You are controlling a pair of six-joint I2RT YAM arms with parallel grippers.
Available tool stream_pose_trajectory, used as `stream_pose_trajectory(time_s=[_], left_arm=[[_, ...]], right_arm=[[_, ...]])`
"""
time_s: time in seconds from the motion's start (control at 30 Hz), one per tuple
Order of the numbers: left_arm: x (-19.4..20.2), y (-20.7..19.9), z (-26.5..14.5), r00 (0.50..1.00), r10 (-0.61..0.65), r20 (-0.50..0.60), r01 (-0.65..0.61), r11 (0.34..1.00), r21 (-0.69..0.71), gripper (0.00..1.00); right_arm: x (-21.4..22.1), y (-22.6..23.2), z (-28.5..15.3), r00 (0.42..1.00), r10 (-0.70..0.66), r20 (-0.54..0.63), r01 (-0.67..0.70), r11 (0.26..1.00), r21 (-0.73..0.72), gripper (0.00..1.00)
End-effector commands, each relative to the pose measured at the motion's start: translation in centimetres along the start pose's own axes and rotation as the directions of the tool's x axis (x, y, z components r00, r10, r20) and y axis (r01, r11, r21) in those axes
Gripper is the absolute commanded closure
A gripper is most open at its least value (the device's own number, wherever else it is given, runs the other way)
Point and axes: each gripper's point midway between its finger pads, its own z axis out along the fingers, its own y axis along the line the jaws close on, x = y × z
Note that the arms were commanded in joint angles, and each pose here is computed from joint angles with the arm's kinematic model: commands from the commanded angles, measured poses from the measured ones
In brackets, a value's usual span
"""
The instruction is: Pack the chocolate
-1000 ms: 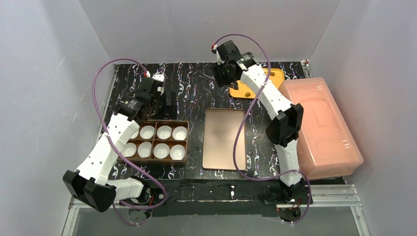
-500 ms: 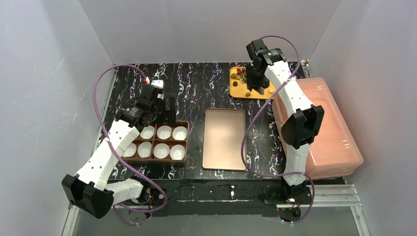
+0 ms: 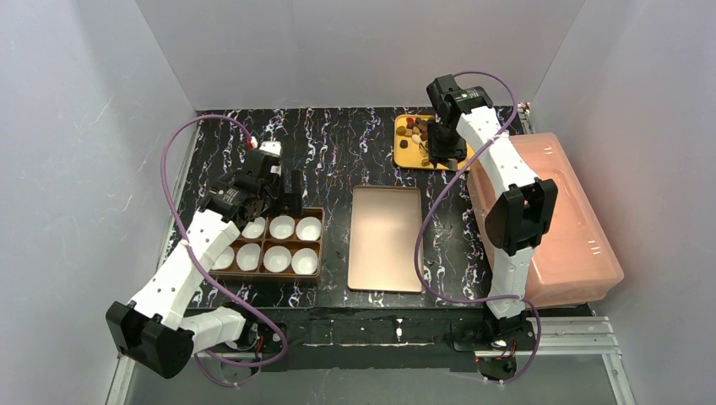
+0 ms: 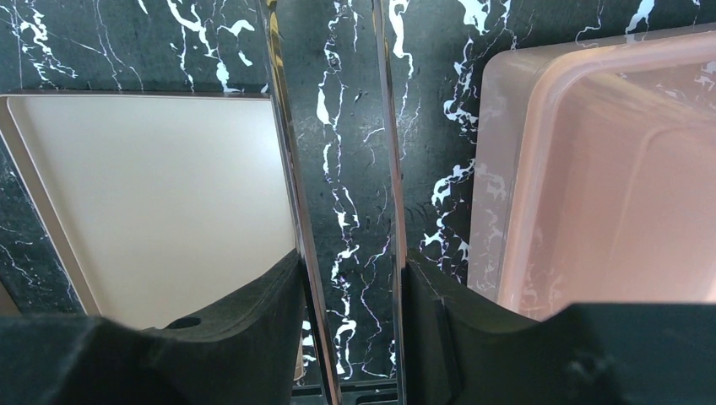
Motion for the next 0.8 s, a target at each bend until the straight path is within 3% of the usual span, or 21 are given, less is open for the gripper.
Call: stream_pose_trajectory(time_s=[0.0, 0.77], left_arm=[[-0.8, 0.5, -0.6, 0.999, 0.003, 0.034, -0.003, 1.0, -0.014, 0.01], [-0.9, 0.7, -0.6, 1.0, 0.016, 0.013, -0.016, 0.999, -0.034, 0.01]], right_arm=[[-0.1, -0.2, 0.1, 1.0, 0.001, 0.0, -0.001, 1.0, 0.012, 0.48], [-0.5, 0.9, 3.6, 0.998, -0.016, -0.067, 0.015, 1.0, -0.014, 0.52]])
